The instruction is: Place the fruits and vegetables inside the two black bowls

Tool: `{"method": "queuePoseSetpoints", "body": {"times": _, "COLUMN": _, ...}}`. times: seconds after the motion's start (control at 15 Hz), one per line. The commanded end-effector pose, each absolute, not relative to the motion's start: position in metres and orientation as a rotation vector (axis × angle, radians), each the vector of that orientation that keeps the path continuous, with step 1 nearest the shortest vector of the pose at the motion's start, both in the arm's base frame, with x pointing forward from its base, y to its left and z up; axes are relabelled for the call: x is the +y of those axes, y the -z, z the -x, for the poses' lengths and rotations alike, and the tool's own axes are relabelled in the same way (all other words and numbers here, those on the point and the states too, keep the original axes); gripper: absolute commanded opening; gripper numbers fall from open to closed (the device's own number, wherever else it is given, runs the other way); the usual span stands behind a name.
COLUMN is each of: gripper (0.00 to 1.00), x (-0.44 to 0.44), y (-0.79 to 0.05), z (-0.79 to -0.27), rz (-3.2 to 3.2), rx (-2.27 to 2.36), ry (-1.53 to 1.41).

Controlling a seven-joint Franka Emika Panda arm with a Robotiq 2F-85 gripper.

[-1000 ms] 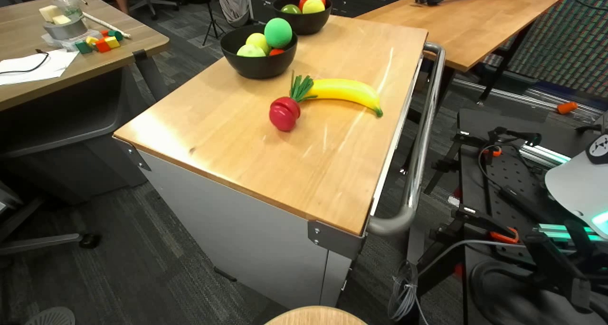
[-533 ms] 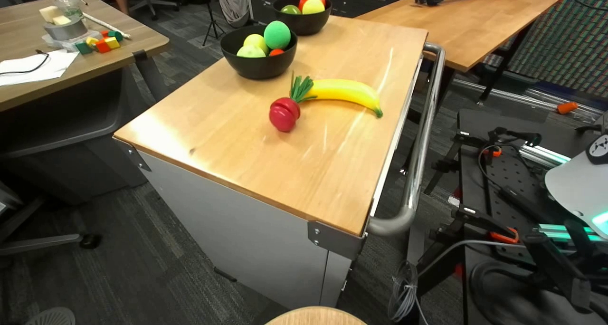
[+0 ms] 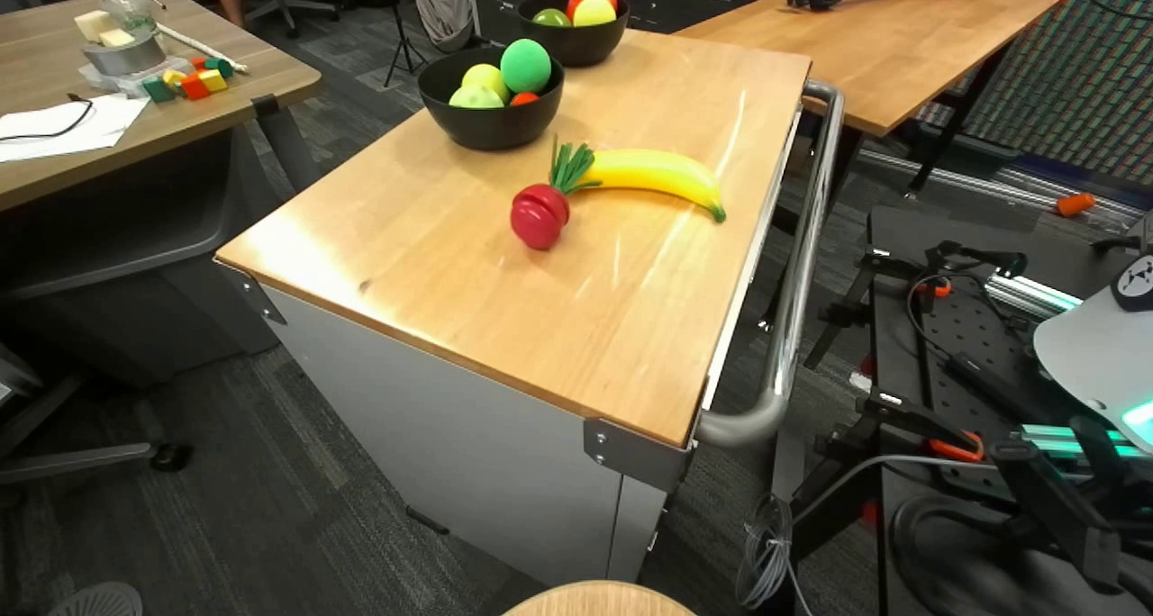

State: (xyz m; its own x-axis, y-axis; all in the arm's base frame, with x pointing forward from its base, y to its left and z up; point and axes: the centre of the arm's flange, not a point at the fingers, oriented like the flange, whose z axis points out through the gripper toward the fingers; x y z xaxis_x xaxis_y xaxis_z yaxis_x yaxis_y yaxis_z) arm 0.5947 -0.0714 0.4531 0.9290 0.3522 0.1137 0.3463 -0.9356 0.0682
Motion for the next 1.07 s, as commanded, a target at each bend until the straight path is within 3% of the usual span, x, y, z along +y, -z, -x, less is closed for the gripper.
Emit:
{"method": "queuePoseSetpoints", "body": {"times": 0.0, "gripper": 1.0, "x": -0.047, "y": -0.421, "z": -0.517, "rz": -2.969, "rx": 0.548, "ry": -0.244}}
{"method": "queuePoseSetpoints", "body": {"times": 0.07, "gripper": 1.0, "x": -0.061, "y": -0.434, "z": -0.575, "rz": -3.014, "rx": 0.556, "ry": -0.194}}
{"method": "queuePoseSetpoints", "body": {"times": 1.0, "gripper": 1.0, "x": -0.009, "y": -0.334, "z": -0.541, "rz": -3.068, "rx": 0.732, "ry": 0.097}}
